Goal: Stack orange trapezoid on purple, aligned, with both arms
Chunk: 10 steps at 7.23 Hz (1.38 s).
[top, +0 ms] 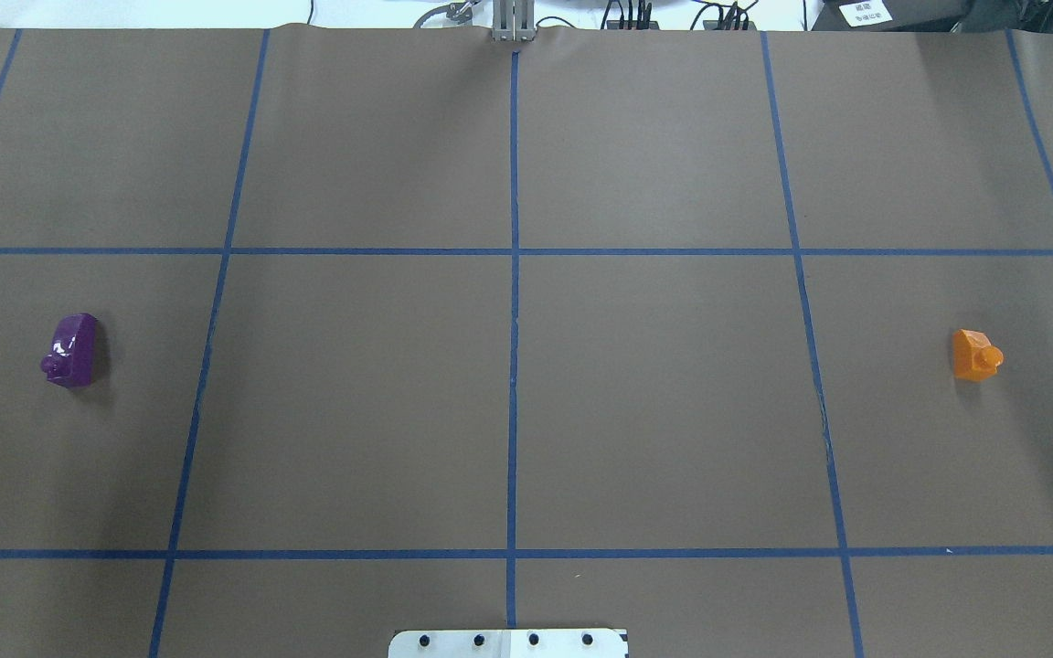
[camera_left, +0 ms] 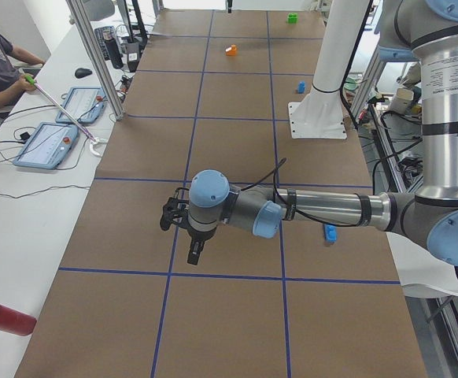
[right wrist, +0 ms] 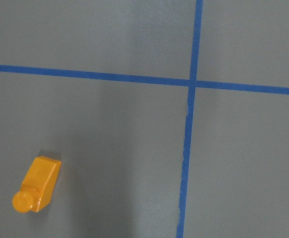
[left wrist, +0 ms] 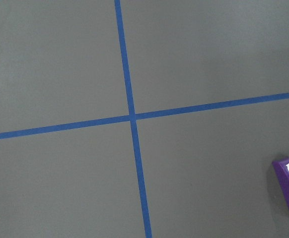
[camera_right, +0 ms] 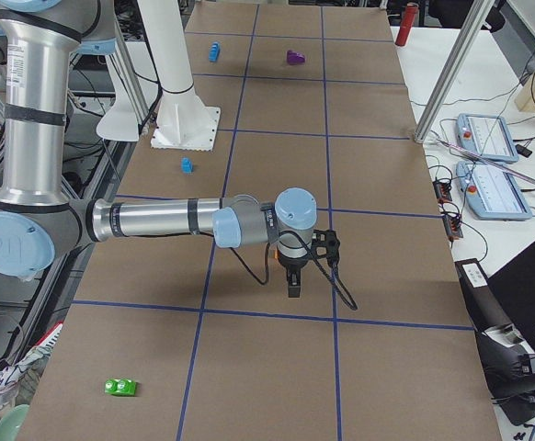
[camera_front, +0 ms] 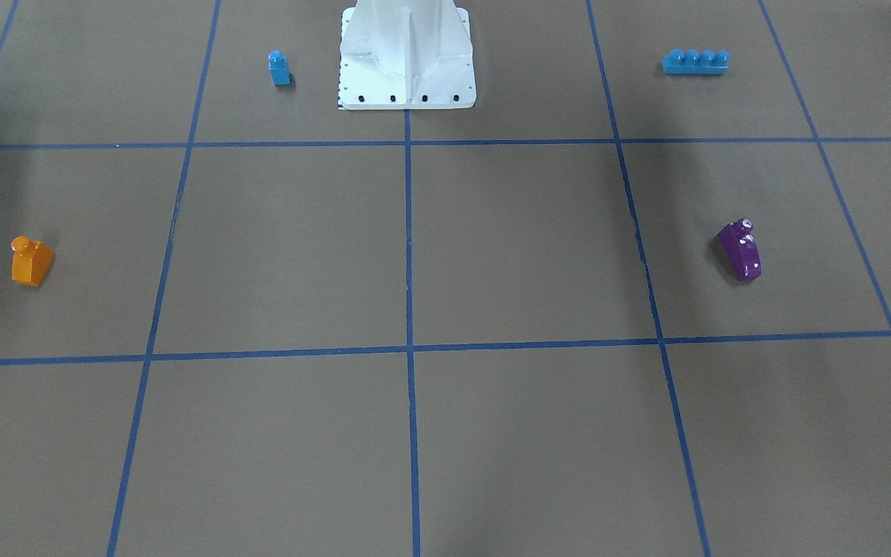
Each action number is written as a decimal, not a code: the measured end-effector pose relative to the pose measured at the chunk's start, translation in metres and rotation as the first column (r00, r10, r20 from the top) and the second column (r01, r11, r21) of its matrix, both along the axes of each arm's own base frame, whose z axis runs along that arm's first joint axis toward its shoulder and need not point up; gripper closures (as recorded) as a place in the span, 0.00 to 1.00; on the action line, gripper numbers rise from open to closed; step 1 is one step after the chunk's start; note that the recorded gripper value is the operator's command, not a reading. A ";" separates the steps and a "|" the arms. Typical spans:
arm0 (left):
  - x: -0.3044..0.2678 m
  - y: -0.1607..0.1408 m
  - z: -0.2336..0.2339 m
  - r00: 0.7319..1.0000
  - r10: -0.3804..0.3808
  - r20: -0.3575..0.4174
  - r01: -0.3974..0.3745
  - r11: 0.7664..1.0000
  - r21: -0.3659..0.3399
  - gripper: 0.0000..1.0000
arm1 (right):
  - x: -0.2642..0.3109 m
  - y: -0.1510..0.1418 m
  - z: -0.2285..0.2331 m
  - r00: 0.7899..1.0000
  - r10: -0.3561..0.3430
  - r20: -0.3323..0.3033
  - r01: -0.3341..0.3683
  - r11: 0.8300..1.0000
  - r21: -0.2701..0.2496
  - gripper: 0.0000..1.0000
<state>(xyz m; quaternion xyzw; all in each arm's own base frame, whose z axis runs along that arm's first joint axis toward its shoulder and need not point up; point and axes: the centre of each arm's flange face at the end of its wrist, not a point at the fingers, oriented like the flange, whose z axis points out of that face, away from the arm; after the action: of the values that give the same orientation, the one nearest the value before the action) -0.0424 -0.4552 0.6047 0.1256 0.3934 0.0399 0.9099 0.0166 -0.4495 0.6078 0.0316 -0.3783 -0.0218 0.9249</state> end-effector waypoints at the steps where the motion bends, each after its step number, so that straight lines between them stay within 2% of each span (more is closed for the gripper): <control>1: 0.000 0.001 0.002 1.000 -0.001 0.002 0.001 1.000 0.005 0.00 | 0.000 0.000 0.000 1.000 0.000 0.002 0.000 1.000 0.000 0.00; 5: 0.001 0.002 0.006 1.000 -0.005 0.005 0.005 1.000 -0.001 0.00 | 0.000 0.000 -0.001 1.000 -0.001 0.005 0.001 1.000 0.001 0.00; 7: 0.026 -0.010 -0.008 1.000 0.010 -0.015 -0.010 1.000 -0.009 0.00 | -0.001 0.001 -0.001 1.000 -0.002 0.016 0.002 1.000 -0.004 0.00; 8: 0.055 -0.019 -0.021 0.999 0.019 -0.033 -0.020 0.999 -0.039 0.00 | -0.002 0.001 -0.001 1.000 -0.003 0.026 0.003 1.000 -0.007 0.00; 10: 0.110 -0.029 -0.043 0.996 -0.036 -0.077 0.022 0.985 -0.170 0.00 | -0.003 0.002 -0.001 0.999 -0.005 0.040 0.005 1.000 -0.012 0.00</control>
<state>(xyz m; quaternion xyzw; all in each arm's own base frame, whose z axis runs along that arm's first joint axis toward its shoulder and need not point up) 0.0673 -0.4839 0.5622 0.0554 0.4294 -0.0120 0.9013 0.0139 -0.4475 0.6073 0.0255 -0.3971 -0.0213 0.9172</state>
